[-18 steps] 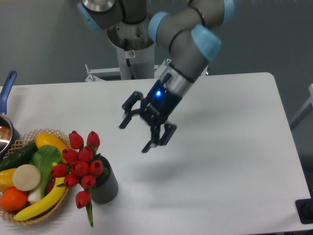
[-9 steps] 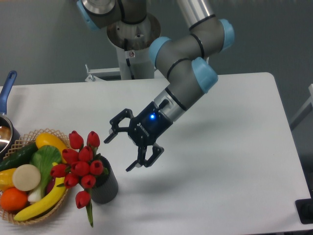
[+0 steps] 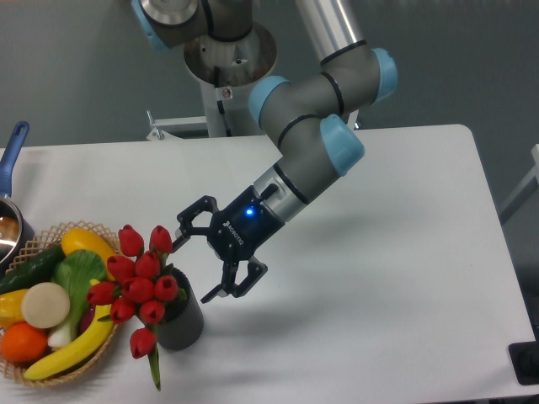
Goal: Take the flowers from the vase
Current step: 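Lower the gripper around the tulip stems and close it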
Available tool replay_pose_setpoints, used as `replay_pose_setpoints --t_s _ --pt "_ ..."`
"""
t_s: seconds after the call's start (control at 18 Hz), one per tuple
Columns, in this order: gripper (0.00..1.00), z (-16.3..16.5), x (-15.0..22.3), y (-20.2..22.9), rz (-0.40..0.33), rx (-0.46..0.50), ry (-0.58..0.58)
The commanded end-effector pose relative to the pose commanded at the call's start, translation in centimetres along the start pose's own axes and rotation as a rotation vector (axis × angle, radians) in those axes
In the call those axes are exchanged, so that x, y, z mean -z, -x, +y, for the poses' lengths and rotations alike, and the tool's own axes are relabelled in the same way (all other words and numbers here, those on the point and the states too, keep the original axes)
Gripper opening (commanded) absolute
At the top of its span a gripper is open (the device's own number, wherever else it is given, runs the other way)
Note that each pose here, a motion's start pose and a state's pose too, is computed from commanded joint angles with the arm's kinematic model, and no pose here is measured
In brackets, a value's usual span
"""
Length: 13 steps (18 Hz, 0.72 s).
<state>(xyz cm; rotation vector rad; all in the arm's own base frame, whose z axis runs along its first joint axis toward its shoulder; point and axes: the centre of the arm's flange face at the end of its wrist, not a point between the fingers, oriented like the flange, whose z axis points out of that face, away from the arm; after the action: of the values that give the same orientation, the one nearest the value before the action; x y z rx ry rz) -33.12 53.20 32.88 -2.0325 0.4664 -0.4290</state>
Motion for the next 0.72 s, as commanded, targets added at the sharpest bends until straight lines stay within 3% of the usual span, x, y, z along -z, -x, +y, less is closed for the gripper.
replay_pose_setpoints --t_s 0.28,0.72 --pt "1.0 1.3 -1.7 0.3 0.024 -0.103 0.005" --pt "1.0 1.0 -3.6 -0.3 0.058 -0.091 -0.005"
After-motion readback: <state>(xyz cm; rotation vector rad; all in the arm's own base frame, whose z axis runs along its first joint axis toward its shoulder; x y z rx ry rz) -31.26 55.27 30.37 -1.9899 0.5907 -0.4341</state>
